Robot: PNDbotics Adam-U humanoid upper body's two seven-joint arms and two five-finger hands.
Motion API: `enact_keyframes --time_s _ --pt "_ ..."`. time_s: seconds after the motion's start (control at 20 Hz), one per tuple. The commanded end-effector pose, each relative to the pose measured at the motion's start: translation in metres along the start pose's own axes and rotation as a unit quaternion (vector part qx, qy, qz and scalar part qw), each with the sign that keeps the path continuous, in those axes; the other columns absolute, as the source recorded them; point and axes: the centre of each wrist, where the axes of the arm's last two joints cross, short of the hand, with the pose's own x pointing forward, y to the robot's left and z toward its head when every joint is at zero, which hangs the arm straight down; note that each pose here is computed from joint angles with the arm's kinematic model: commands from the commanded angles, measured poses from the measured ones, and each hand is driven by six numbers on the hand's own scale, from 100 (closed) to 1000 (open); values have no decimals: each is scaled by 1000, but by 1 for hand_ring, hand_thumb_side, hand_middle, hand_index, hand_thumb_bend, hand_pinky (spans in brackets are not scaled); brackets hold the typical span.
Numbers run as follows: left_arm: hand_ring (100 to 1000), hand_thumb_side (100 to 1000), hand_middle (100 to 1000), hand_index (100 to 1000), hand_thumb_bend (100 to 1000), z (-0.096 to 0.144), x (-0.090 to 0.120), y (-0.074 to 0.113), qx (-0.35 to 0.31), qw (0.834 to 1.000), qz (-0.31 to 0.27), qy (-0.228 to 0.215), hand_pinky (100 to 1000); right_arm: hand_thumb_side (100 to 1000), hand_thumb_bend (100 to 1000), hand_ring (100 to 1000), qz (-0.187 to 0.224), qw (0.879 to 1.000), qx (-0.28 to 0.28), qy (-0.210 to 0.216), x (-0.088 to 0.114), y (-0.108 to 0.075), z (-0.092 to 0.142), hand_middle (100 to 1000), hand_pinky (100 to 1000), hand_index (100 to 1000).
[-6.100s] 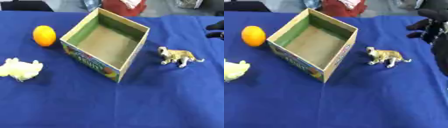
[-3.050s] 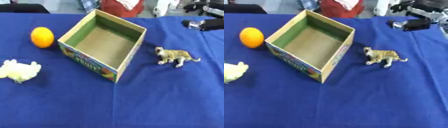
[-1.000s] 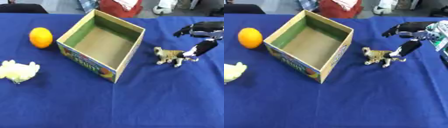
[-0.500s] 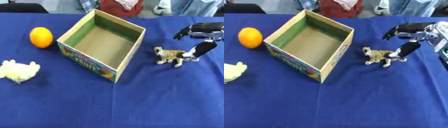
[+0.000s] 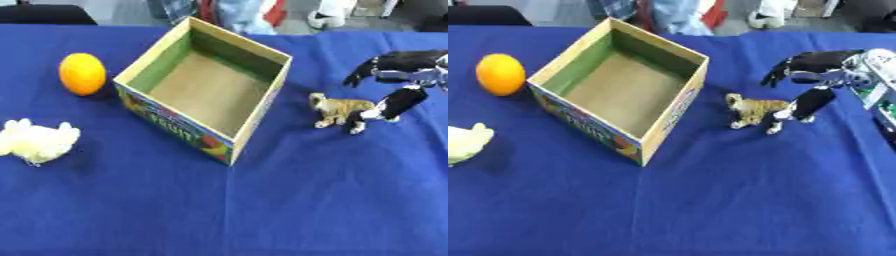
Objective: Pick up objects on the table and place them in the box.
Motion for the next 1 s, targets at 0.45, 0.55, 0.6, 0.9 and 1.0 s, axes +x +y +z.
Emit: enact_keyframes --time_s 0.45,0.55,0.6,0.9,1.0 --pt "719 1000 705 948 204 -6 5 2 -3 1000 2 -15 504 624 330 838 24 999 9 24 -3 0 -3 720 680 884" --pt "719 1000 706 948 202 -6 5 2 -3 1000 2 -14 504 624 335 830 24 999 9 21 -2 2 -5 700 675 868" --pt "719 1000 706 949 202 -6 5 2 -3 1000 2 -14 504 624 338 820 25 999 8 20 -1 3 -6 676 669 850" --pt "719 1000 706 949 199 -6 5 1 -3 1000 3 -13 505 618 352 778 28 1000 -5 11 6 6 -8 547 645 743" --pt "719 1000 706 949 199 -7 5 1 -3 1000 3 -13 505 615 333 762 26 1000 -10 10 8 7 -9 506 632 692"
